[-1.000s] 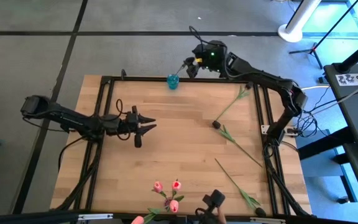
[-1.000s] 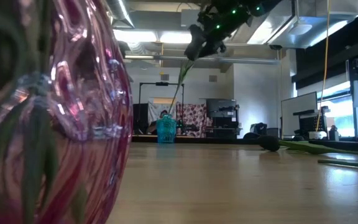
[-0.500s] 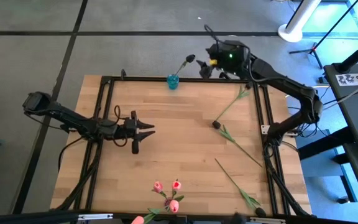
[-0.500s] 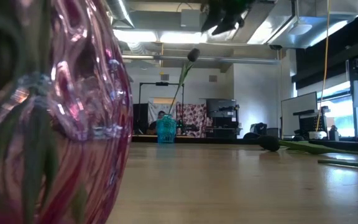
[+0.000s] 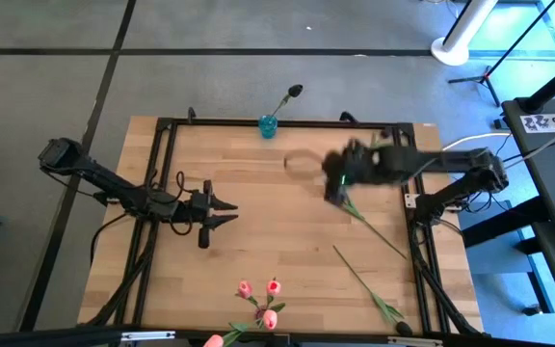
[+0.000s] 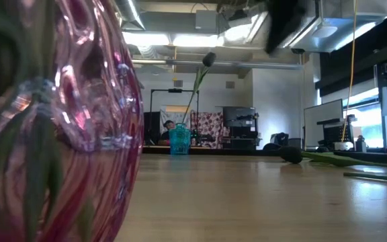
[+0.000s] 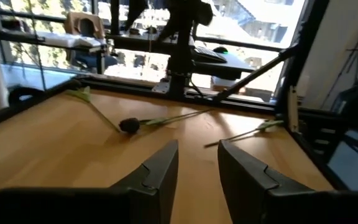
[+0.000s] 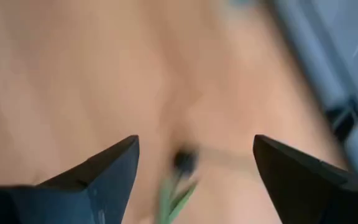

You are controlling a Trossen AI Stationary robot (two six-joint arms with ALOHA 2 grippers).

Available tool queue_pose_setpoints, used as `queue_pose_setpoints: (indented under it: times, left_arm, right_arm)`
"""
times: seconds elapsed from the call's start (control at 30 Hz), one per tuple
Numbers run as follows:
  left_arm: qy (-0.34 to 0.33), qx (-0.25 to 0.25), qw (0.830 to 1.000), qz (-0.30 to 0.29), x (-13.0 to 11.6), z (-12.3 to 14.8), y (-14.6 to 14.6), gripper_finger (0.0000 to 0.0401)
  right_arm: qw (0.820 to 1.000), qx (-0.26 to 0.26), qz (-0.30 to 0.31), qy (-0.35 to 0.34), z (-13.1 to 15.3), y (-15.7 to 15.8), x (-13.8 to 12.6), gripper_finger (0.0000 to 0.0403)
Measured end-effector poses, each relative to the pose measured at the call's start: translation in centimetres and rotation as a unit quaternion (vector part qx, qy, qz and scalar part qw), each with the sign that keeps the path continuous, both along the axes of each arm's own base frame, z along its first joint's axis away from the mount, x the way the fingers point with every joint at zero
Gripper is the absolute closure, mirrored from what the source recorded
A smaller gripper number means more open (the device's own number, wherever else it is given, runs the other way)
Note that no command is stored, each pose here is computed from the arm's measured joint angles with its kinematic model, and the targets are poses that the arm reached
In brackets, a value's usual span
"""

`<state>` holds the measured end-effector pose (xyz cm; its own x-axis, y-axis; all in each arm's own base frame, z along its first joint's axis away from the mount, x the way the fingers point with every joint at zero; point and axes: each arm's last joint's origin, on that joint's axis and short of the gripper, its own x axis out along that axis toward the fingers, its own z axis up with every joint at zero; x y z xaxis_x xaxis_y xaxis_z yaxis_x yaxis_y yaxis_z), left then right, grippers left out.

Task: Sort flowers into vase by color
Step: Put the middle black flower into the blue vase

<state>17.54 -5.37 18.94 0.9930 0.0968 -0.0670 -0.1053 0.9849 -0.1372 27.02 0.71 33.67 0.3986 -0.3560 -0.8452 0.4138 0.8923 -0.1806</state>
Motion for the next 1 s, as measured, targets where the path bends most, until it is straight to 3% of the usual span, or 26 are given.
queue_pose_setpoints:
  times: [0.17,0.3,0.5,0.63,0.83,1.0]
  left_arm:
    - [-0.004,-0.022,0.999,-0.024,-0.3,0.0,-0.9,0.0291]
    - [-0.006,-0.033,0.999,-0.037,-0.5,0.1,-1.3,0.0291]
    - [-0.005,-0.032,0.999,-0.038,-0.5,0.1,-1.4,0.0291]
    - [-0.006,-0.032,0.999,-0.035,-0.5,0.1,-1.4,0.0291]
    - [-0.006,-0.032,0.999,-0.035,-0.5,0.1,-1.4,0.0291]
    - [-0.002,-0.025,0.999,-0.035,-0.5,0.0,-1.4,0.0291]
  right_arm:
    - [0.994,0.101,-0.024,0.041,-7.2,5.3,-1.3,0.0088]
    - [0.989,0.140,-0.044,0.033,-12.3,7.4,-2.6,0.0088]
    - [0.981,0.076,-0.160,0.072,-16.1,4.6,-4.9,0.0088]
    - [0.971,0.095,-0.199,0.087,-17.9,2.0,-5.4,0.0101]
    - [0.964,0.106,-0.228,0.089,-19.2,-1.0,-5.7,0.0172]
    - [0.966,0.124,-0.214,0.080,-19.4,-2.7,-5.4,0.0254]
